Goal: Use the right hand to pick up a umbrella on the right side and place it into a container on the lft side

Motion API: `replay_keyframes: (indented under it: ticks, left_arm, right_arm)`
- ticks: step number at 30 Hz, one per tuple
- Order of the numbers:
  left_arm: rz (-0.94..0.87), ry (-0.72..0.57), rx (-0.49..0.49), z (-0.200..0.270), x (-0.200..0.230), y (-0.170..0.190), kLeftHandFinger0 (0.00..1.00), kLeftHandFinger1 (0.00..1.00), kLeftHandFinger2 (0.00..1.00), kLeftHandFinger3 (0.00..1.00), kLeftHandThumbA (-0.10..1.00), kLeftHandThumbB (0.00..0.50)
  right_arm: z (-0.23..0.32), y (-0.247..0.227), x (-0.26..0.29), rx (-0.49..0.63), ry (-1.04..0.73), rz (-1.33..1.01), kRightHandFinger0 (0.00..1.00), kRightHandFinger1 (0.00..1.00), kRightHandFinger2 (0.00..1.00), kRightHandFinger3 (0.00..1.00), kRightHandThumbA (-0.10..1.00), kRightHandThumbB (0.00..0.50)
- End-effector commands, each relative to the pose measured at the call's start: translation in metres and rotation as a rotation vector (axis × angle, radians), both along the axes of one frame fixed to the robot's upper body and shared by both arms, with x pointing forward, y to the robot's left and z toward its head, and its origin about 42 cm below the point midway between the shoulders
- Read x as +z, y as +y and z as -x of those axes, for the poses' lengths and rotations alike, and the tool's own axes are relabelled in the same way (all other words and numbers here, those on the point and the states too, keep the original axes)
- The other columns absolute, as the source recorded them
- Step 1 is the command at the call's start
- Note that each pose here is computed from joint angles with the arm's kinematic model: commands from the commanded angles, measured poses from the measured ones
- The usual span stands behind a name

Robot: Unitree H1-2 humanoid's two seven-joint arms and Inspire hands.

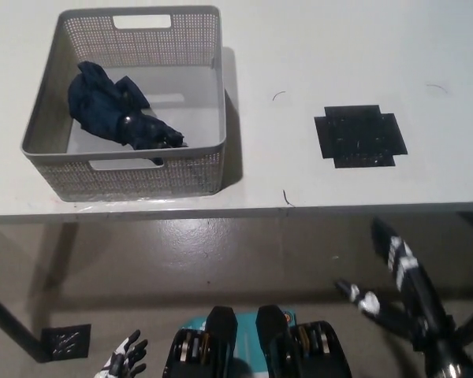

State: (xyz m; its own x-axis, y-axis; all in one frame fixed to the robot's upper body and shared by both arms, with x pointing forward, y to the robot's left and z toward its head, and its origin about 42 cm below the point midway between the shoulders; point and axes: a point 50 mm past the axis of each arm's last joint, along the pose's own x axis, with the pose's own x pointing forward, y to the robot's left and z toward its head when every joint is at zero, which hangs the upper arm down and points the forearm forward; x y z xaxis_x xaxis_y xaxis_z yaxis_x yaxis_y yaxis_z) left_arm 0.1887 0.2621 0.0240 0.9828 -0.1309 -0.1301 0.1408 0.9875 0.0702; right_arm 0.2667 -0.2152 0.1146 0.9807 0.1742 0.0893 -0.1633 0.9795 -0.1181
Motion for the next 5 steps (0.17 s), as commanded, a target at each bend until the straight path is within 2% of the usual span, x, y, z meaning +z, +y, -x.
replay_keyframes:
  ticks: [1, 3, 5]
  left_arm:
    - [0.037, -0.065, 0.031, 0.002, 0.007, 0.007, 1.0, 1.0, 1.0, 1.0, 1.0, 0.201]
    - [0.041, -0.07, 0.041, 0.001, 0.008, 0.008, 1.0, 1.0, 1.0, 1.0, 1.0, 0.203]
    - [0.04, -0.077, 0.044, -0.001, 0.009, 0.009, 1.0, 1.0, 1.0, 1.0, 1.0, 0.21]
  right_arm:
    - [0.049, -0.006, 0.008, 0.051, -0.149, -0.341, 1.0, 1.0, 1.0, 1.0, 1.0, 0.374]
    - [0.056, -0.008, -0.013, 0.029, -0.098, -0.313, 1.0, 1.0, 1.0, 1.0, 1.0, 0.341]
    - [0.059, -0.008, -0.026, 0.022, -0.064, -0.31, 1.0, 1.0, 1.0, 1.0, 1.0, 0.335]
